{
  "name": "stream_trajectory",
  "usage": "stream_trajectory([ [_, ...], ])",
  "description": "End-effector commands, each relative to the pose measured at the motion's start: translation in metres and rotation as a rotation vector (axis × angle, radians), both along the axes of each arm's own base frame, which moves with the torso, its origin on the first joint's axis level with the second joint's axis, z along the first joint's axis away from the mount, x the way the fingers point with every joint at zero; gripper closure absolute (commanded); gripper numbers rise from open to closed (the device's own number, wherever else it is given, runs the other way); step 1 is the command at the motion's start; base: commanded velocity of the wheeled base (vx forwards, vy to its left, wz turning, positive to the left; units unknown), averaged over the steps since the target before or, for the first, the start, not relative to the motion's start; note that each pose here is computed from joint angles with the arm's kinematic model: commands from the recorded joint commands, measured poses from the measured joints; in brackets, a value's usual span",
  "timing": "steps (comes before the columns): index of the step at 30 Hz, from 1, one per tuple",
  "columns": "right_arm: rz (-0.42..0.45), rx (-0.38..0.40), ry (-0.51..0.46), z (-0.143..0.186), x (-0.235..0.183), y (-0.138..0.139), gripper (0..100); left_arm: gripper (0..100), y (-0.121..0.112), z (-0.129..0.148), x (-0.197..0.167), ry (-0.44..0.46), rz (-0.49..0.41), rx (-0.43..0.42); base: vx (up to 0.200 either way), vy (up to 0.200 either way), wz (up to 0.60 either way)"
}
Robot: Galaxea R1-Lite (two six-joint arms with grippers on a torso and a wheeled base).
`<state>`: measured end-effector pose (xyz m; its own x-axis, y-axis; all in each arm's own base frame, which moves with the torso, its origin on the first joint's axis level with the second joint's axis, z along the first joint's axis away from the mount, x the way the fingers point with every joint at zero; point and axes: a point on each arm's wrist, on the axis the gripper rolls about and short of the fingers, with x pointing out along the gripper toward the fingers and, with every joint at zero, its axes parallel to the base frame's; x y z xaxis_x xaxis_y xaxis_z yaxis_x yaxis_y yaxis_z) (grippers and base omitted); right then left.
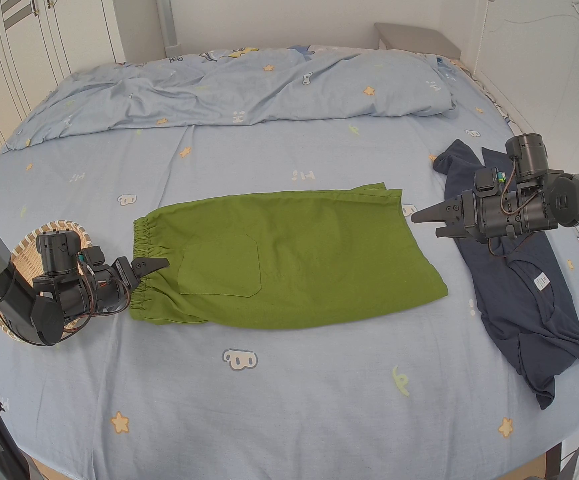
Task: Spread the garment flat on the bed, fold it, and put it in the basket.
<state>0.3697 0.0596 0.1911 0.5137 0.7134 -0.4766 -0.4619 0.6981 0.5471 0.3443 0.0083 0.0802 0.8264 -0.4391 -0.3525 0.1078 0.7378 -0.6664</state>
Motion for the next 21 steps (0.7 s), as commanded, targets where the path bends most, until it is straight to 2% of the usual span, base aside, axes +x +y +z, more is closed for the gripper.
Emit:
stream_trajectory([
  [1, 0.003, -0.001, 0.005, -0.002, 0.001, 0.001, 0, 0, 0.002, -0.002, 0.000, 0.006, 0.006, 0.006, 0.000, 0.000, 0.00],
  [7, 0.005, -0.001, 0.007, -0.003, 0.001, 0.002, 0, 0, 0.001, -0.003, 0.001, 0.001, -0.003, 0.014, 0.000, 0.000, 0.00],
  [12, 0.005, -0.001, 0.007, -0.003, 0.001, 0.002, 0, 0, -0.003, -0.019, 0.005, 0.042, -0.018, 0.008, 0.000, 0.000, 0.00],
  [19, 0.003, 0.000, 0.006, -0.002, 0.001, 0.001, 0, 0, -0.014, -0.013, 0.019, 0.048, -0.036, -0.078, 0.000, 0.000, 0.00],
  [20, 0.000, 0.001, 0.004, -0.001, 0.001, 0.001, 0, 100, -0.017, -0.011, 0.020, 0.052, -0.058, -0.113, 0.000, 0.000, 0.00],
  [21, -0.001, 0.001, 0.006, -0.002, 0.001, 0.000, 0, 100, -0.017, -0.010, 0.020, 0.053, -0.062, -0.121, 0.000, 0.000, 0.00],
])
